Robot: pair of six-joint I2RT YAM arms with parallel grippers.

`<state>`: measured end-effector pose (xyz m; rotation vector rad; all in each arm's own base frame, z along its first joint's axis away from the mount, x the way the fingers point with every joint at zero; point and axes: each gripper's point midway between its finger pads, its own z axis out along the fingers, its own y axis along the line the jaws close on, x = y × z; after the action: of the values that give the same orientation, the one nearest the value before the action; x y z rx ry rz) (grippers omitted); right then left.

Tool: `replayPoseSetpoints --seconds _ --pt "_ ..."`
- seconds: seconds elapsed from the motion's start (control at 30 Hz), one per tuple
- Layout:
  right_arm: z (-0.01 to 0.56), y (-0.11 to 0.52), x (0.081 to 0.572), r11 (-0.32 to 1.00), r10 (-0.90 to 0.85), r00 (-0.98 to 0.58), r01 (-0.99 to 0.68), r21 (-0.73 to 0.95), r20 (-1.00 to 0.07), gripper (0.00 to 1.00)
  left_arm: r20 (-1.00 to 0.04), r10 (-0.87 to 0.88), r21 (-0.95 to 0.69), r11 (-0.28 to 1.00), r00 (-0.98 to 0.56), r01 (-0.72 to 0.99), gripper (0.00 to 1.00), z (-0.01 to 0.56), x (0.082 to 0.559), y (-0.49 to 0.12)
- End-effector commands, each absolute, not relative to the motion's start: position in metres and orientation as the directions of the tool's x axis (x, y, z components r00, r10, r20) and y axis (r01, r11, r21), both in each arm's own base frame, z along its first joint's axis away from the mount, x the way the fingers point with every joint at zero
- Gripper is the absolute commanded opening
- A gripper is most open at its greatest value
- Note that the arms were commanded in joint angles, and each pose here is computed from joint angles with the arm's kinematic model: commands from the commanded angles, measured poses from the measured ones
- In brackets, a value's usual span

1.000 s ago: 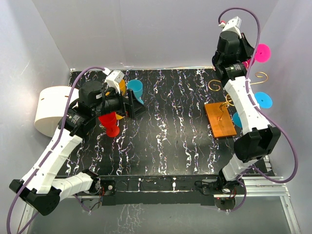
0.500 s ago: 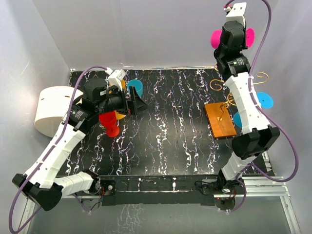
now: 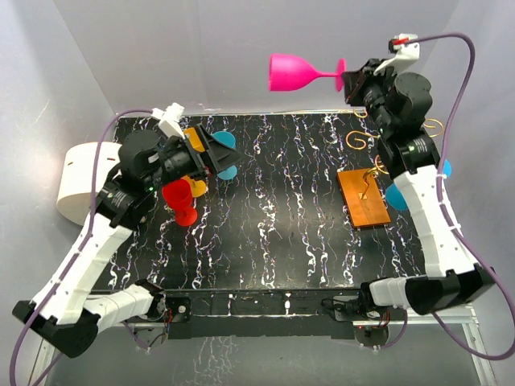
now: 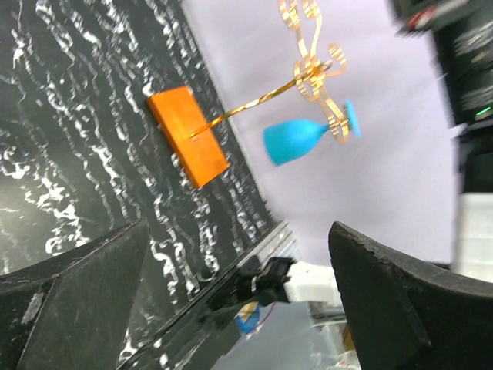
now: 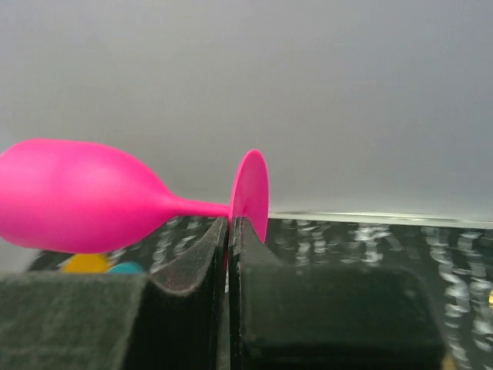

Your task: Take the wine glass off the wine glass rack

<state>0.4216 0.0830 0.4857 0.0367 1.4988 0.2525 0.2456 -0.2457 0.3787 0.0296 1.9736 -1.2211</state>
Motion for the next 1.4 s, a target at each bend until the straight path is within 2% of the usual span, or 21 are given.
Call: replayPoseSetpoints --seconds 0.0,0.23,0.53,0.6,0.7,1.0,1.1,1.17,1.37 --pt "0.514 0.157 0.367 0.731 0.445 0.005 -0.580 0.360 -0.896 0.00 -0.590 -0.552 -0.807 0.409 -0.589 0.425 0.98 0.442 0.227 -0.227" --pt "0.496 0.196 0.322 0.438 0.574 -0.196 -0.747 0.500 -0.795 0.00 -0.556 -0.632 -0.830 0.384 -0.540 0.406 0.99 0.458 0.213 -0.207" --pt "0.480 0.225 0.297 0.375 0.562 -0.257 -0.768 0.519 -0.786 0.00 -0.574 -0.606 -0.819 0.440 -0.550 0.369 0.97 0.448 0.222 -0.208" --pt "0.479 0.234 0.292 0.366 0.555 -0.259 -0.777 0.512 -0.790 0.00 -0.574 -0.600 -0.818 0.454 -0.558 0.353 0.93 0.443 0.225 -0.208" --pt "0.473 0.244 0.287 0.369 0.534 -0.263 -0.783 0.501 -0.804 0.00 -0.577 -0.590 -0.814 0.470 -0.565 0.342 0.76 0.439 0.228 -0.210" --pt "0.451 0.251 0.287 0.390 0.507 -0.273 -0.773 0.500 -0.818 0.00 -0.571 -0.596 -0.812 0.510 -0.565 0.283 0.15 0.422 0.228 -0.201" --pt "0.442 0.251 0.291 0.416 0.492 -0.273 -0.761 0.499 -0.827 0.00 -0.571 -0.594 -0.809 0.525 -0.567 0.266 0.00 0.419 0.228 -0.199" --pt "0.436 0.248 0.295 0.453 0.474 -0.264 -0.745 0.490 -0.840 0.09 -0.576 -0.589 -0.801 0.544 -0.568 0.248 0.00 0.415 0.230 -0.197" --pt "0.433 0.219 0.304 0.640 0.398 -0.162 -0.657 0.399 -0.903 0.68 -0.605 -0.545 -0.750 0.634 -0.580 0.187 0.00 0.396 0.233 -0.188"
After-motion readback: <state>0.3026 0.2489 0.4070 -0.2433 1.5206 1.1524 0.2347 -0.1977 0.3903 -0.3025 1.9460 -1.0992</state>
